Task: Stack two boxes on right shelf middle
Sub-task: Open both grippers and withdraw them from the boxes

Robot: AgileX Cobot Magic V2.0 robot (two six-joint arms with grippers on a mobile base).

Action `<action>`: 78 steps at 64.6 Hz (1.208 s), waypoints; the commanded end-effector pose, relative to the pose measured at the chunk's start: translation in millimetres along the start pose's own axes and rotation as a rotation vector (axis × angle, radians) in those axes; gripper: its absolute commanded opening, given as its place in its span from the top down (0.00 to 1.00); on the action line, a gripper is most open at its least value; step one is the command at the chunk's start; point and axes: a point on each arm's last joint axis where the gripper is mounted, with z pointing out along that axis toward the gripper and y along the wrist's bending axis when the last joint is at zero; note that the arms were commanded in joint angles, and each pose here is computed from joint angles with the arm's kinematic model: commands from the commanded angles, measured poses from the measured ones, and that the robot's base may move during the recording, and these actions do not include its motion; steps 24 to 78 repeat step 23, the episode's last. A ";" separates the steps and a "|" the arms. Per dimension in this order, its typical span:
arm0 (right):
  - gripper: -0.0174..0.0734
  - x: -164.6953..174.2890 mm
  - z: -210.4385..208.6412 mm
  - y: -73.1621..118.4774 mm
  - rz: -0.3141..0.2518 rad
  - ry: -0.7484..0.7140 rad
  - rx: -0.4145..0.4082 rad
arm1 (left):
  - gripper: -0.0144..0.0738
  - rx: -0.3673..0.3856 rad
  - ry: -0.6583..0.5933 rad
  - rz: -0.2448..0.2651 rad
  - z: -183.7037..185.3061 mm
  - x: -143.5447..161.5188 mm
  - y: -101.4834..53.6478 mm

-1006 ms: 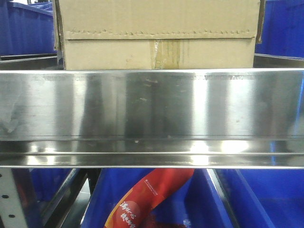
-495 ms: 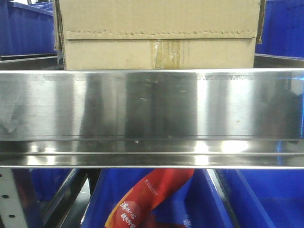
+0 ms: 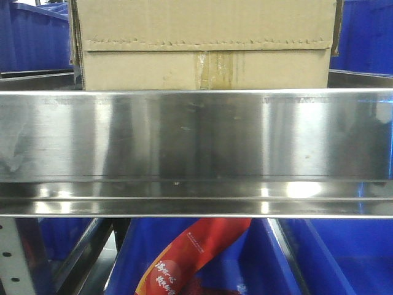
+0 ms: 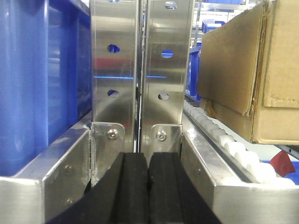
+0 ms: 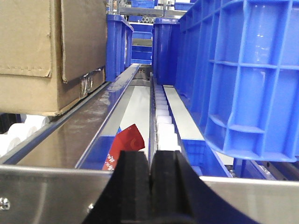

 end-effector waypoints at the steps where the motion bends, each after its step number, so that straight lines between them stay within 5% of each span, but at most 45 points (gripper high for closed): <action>1: 0.99 -2.1 -0.4 -0.5 0.009 -0.025 0.007 | 0.96 0.000 -0.029 0.000 -0.5 -3.0 0.0; 78: 0.99 -2.1 -0.4 -0.5 0.009 -0.025 0.007 | 0.96 0.000 -0.029 0.000 -0.5 -3.0 0.0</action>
